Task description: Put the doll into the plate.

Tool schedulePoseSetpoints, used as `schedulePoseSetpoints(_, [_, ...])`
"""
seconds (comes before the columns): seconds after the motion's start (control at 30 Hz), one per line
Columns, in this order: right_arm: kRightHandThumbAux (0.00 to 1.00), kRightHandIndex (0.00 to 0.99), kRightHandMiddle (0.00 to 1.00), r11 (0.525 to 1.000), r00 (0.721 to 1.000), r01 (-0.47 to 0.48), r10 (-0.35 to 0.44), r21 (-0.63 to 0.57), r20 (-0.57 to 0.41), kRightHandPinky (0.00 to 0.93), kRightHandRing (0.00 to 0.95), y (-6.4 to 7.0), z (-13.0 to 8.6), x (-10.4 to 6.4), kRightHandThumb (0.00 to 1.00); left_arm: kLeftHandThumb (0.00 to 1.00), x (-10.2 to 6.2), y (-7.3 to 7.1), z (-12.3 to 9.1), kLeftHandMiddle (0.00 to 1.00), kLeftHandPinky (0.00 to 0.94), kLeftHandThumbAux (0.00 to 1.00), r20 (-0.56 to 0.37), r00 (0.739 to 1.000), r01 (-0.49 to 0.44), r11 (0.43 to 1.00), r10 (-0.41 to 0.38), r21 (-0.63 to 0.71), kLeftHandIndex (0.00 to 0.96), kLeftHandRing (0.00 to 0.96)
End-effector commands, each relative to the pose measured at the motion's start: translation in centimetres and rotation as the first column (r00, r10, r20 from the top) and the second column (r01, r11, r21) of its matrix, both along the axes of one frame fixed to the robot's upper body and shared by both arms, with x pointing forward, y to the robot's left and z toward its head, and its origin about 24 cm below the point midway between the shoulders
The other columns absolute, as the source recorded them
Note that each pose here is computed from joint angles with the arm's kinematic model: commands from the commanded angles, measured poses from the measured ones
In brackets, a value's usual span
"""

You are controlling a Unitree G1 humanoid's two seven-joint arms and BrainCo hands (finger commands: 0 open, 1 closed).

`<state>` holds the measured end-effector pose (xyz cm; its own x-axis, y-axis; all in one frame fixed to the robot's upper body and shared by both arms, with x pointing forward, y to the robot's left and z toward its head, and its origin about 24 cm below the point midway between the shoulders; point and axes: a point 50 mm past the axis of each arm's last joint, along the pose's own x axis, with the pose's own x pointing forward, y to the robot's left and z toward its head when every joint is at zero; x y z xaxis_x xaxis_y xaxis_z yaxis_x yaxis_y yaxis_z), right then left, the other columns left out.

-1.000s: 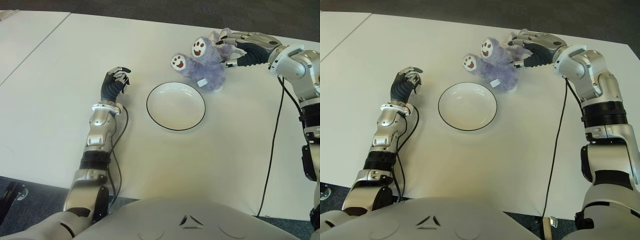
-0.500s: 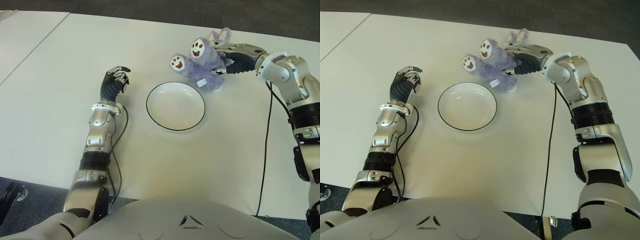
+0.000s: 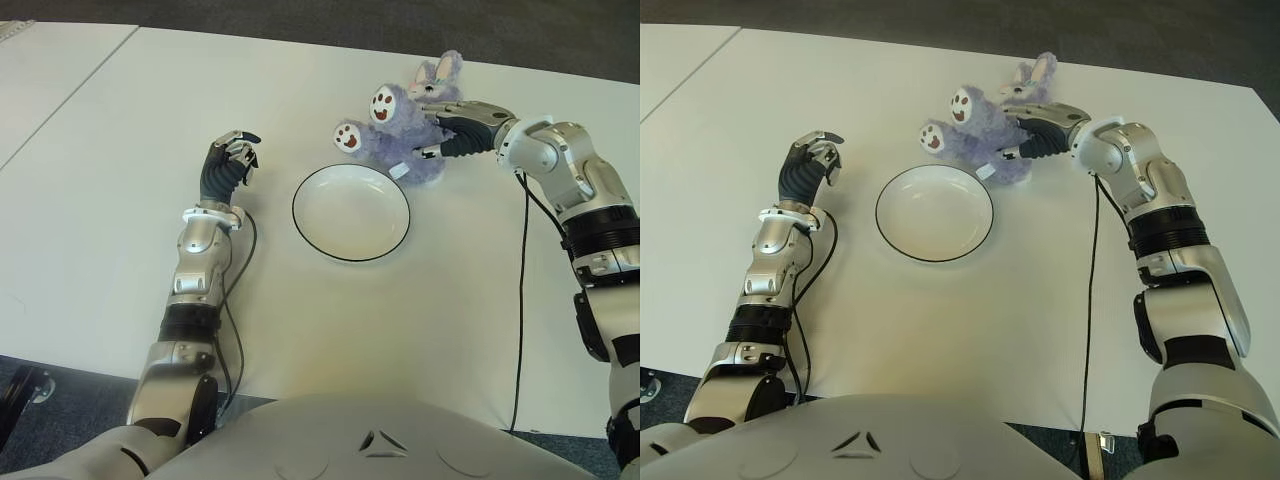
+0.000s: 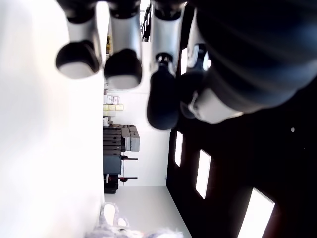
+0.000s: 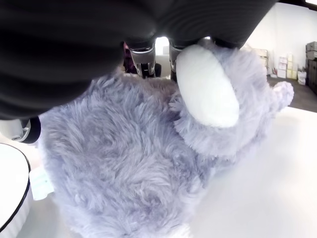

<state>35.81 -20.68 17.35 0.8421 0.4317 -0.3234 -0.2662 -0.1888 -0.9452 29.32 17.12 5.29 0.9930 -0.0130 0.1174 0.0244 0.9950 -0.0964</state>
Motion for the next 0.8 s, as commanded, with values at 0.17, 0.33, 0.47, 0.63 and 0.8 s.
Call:
schedulePoseSetpoints(0.17, [0.234,0.0,0.0,0.998,0.993,0.017,-0.023,-0.053,-0.117,0.0,0.0,-0.3,-3.3,-0.5,0.378,0.712,-2.0,-1.1,-3.3,0.847,0.867,0.705,-0.126,0.992,-0.033,0.998,0.024,-0.063,0.444,0.868])
schedulePoseSetpoints(0.33, [0.236,0.0,0.0,0.998,0.988,0.022,-0.03,-0.052,-0.149,0.0,0.0,-0.5,-4.4,-1.0,0.372,0.712,-2.0,-1.0,-3.2,0.847,0.868,0.705,-0.125,0.992,-0.036,0.997,0.028,-0.063,0.444,0.868])
schedulePoseSetpoints(0.47, [0.237,0.0,0.0,0.998,0.983,0.033,-0.042,-0.053,-0.178,0.0,0.0,-0.5,-5.6,-1.3,0.366,0.712,-2.0,-0.9,-3.1,0.845,0.867,0.705,-0.119,0.993,-0.035,0.998,0.028,-0.059,0.444,0.868])
schedulePoseSetpoints(0.63, [0.241,0.0,0.0,0.998,0.978,0.041,-0.051,-0.054,-0.203,0.0,0.0,-0.4,-6.5,-1.5,0.361,0.712,-2.1,-0.9,-3.0,0.844,0.868,0.706,-0.113,0.993,-0.031,0.998,0.024,-0.059,0.444,0.867])
schedulePoseSetpoints(0.8, [0.243,0.0,0.0,0.997,0.972,0.053,-0.064,-0.058,-0.224,0.0,0.0,-0.4,-7.5,-1.7,0.358,0.712,-2.1,-0.9,-3.0,0.847,0.871,0.706,-0.111,0.994,-0.031,0.998,0.024,-0.057,0.443,0.87])
